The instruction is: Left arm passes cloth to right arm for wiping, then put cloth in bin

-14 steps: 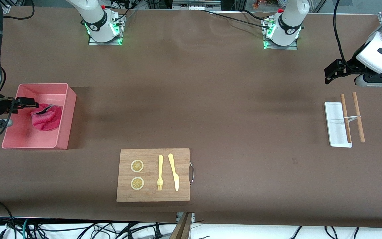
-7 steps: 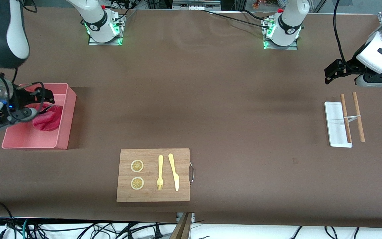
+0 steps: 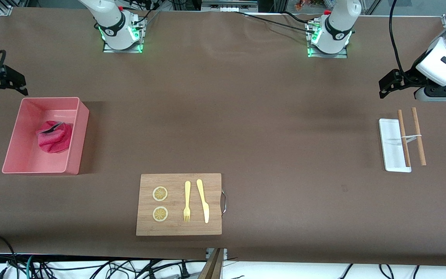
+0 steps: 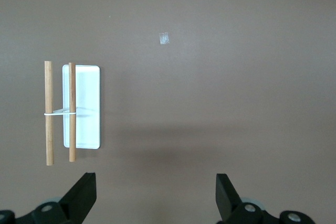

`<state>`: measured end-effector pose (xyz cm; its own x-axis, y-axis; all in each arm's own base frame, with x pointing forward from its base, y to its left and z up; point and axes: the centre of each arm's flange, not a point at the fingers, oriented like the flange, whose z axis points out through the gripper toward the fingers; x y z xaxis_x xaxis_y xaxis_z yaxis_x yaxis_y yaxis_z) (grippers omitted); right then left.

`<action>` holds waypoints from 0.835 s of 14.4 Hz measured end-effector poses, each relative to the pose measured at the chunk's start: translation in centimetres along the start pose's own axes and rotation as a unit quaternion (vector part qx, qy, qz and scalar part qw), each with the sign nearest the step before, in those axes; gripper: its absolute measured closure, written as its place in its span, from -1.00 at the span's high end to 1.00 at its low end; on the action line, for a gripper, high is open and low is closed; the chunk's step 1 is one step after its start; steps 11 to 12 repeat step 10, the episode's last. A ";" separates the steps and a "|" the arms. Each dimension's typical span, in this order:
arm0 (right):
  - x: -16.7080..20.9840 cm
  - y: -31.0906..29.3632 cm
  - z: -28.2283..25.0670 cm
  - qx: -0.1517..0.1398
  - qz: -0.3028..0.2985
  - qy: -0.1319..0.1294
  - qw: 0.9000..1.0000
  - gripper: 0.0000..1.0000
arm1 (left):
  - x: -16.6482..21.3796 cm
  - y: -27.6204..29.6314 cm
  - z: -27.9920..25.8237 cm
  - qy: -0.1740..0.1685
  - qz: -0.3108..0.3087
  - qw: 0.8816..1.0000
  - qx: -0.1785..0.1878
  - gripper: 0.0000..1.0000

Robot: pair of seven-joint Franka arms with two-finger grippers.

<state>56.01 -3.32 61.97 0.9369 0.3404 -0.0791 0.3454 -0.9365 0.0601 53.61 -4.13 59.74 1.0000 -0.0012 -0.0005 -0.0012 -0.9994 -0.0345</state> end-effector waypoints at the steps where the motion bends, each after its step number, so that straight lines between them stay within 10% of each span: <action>1: -0.4 -0.2 -0.3 0.003 0.017 -0.007 1.000 1.00 | 0.0 0.0 0.0 0.000 0.000 1.000 0.000 1.00; 12: -0.6 -2.5 0.0 0.014 0.076 -0.045 0.996 1.00 | 0.0 0.0 0.0 0.000 0.000 1.000 0.000 1.00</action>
